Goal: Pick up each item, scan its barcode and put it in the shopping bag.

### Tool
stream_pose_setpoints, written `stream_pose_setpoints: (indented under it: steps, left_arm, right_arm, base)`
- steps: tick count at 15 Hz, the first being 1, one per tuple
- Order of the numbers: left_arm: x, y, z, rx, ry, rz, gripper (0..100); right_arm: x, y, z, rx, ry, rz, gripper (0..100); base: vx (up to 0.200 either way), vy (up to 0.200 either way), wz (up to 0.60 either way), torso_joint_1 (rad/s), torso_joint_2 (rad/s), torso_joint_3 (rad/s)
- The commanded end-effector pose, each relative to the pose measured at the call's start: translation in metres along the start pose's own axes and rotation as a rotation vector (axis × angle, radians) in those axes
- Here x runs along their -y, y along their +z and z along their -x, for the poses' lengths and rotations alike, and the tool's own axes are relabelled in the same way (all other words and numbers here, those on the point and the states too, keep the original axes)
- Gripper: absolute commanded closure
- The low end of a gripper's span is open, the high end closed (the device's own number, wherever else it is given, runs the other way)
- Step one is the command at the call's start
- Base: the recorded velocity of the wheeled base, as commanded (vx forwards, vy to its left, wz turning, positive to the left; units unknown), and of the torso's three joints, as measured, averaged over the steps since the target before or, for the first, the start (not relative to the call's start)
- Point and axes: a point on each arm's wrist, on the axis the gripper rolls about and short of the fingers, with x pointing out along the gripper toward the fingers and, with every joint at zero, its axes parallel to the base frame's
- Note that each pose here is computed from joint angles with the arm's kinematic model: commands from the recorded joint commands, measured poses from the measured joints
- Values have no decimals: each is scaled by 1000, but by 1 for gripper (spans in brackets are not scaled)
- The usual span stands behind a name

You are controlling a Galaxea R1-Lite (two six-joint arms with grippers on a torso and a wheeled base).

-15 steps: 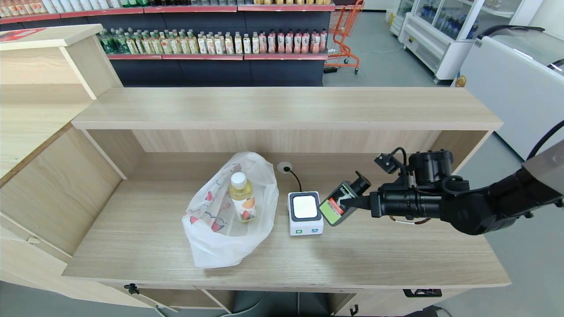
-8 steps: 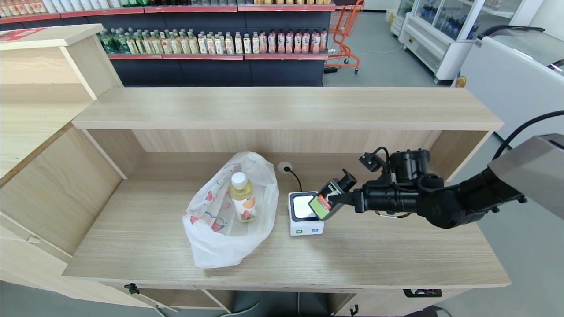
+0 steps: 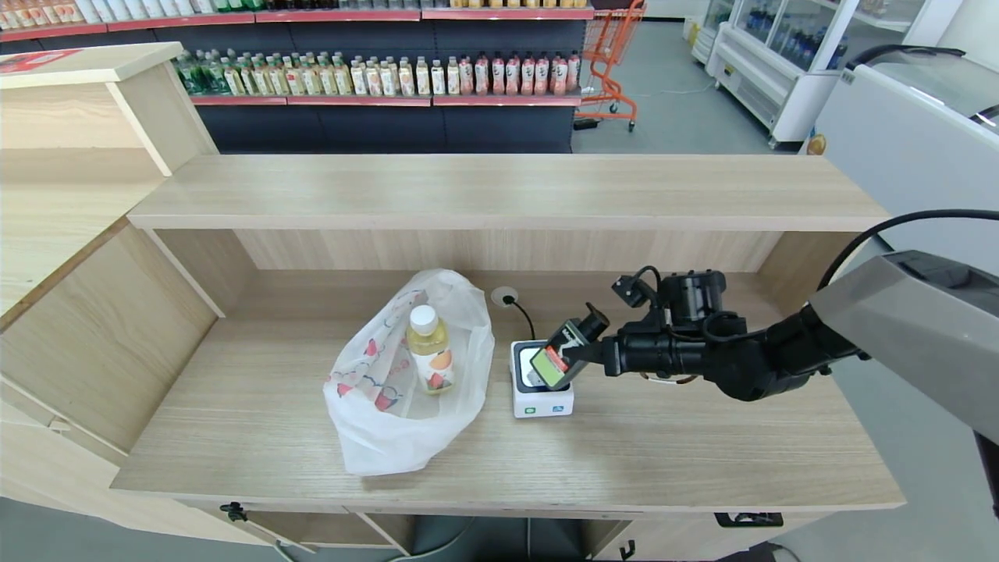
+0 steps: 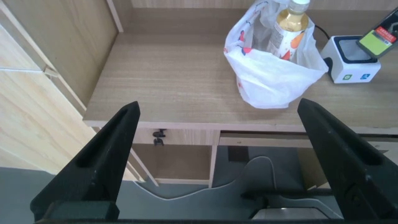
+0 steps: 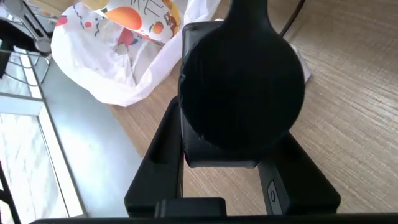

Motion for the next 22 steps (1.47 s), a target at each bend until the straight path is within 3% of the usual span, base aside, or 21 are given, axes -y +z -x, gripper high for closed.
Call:
stream_pose_setpoints:
  steps: [1, 10, 12, 13, 15, 18, 22]
  left_arm:
    - [0, 0, 0, 0, 1, 0, 0]
    - [0, 0, 0, 0, 1, 0, 0]
    - [0, 0, 0, 0, 0, 0, 0]
    - [0, 0, 0, 0, 1, 0, 0]
    - [0, 0, 0, 0, 1, 0, 0]
    - [0, 0, 0, 0, 1, 0, 0]
    - [0, 0, 0, 0, 0, 0, 0]
  right_arm:
    - [4, -5, -11, -8, 7, -2, 100]
    - [4, 5, -18, 23, 16, 2, 100]
    - [-24, 43, 11, 103, 33, -12, 100]
    - [-29, 51, 19, 119, 35, -2, 100]
    - [-61, 80, 62, 193, 28, 129, 100]
    - [-82, 61, 97, 159, -46, 392, 100]
    - [-103, 27, 133, 131, -54, 420, 100]
  base:
    - [0, 0, 0, 0, 0, 0]
    - [0, 0, 0, 0, 0, 0]
    - [0, 0, 0, 0, 0, 0]
    - [0, 0, 0, 0, 0, 0]
    - [0, 0, 0, 0, 0, 0]
    - [0, 0, 0, 0, 0, 0]
    - [0, 0, 0, 0, 0, 0]
